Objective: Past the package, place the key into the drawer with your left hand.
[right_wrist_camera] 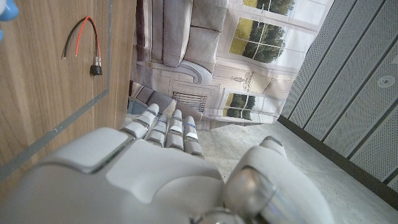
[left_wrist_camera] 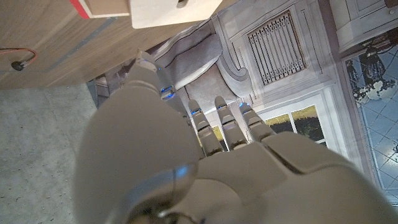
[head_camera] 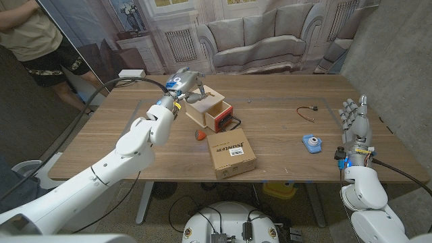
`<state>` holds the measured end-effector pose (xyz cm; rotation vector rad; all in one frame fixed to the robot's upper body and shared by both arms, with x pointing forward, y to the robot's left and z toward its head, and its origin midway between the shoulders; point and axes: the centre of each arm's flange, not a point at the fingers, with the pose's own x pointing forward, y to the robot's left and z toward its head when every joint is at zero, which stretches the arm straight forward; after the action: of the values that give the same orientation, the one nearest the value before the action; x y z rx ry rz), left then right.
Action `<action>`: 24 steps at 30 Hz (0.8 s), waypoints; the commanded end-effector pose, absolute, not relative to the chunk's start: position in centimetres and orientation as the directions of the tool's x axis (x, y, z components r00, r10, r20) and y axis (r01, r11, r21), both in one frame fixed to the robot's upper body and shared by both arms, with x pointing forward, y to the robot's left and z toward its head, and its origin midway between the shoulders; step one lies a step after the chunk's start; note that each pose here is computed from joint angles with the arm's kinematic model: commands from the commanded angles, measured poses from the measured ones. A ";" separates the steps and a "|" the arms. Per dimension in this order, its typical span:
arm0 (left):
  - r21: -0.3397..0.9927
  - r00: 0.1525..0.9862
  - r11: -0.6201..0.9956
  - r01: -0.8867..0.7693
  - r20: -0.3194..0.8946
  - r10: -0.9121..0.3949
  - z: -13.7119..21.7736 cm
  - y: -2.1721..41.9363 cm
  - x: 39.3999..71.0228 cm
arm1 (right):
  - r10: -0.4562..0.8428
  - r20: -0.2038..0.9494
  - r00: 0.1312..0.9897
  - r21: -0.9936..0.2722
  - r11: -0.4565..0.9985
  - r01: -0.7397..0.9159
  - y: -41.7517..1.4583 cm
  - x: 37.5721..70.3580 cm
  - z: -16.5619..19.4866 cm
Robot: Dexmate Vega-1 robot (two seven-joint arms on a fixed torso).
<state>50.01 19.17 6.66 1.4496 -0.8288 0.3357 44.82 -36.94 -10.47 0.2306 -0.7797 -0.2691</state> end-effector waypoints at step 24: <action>0.833 0.778 0.055 -0.551 0.536 -0.327 7.9 17.1 52.4 | -0.320 0.666 0.673 0.308 0.941 0.142 -36.2 44.7 -10.5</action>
<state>51.68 17.73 7.84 1.5304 -0.7481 0.2339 44.89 -36.32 -10.50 0.2402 -0.7874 -0.2625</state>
